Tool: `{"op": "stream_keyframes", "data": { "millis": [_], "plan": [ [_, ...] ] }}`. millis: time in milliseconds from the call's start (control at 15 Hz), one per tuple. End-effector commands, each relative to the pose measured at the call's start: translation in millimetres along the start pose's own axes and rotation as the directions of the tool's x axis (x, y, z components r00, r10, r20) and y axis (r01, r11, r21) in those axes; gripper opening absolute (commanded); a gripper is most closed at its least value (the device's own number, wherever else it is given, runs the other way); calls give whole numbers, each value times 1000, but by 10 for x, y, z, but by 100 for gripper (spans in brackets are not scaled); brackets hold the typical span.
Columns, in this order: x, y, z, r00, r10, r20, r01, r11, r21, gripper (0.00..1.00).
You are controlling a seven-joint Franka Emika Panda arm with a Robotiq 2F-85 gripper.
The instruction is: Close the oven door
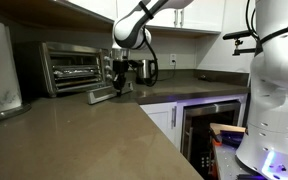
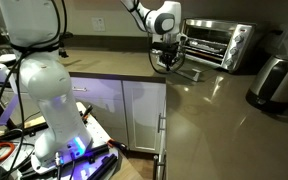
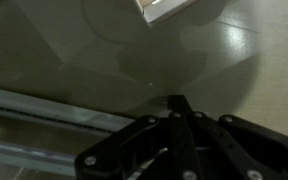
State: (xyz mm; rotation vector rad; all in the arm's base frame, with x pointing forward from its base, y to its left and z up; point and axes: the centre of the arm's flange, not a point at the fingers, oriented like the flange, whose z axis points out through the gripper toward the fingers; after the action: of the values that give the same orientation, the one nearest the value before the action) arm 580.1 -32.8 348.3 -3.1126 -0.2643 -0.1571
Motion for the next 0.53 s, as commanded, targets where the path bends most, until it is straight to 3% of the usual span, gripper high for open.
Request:
{"op": "stream_keyframes", "data": {
  "millis": [0,467],
  "plan": [
    [82,60,-48,1000,27,-13,-28,999,-46,0],
    [158,136,-136,998,51,-41,-56,989,-136,0]
  ]
}}
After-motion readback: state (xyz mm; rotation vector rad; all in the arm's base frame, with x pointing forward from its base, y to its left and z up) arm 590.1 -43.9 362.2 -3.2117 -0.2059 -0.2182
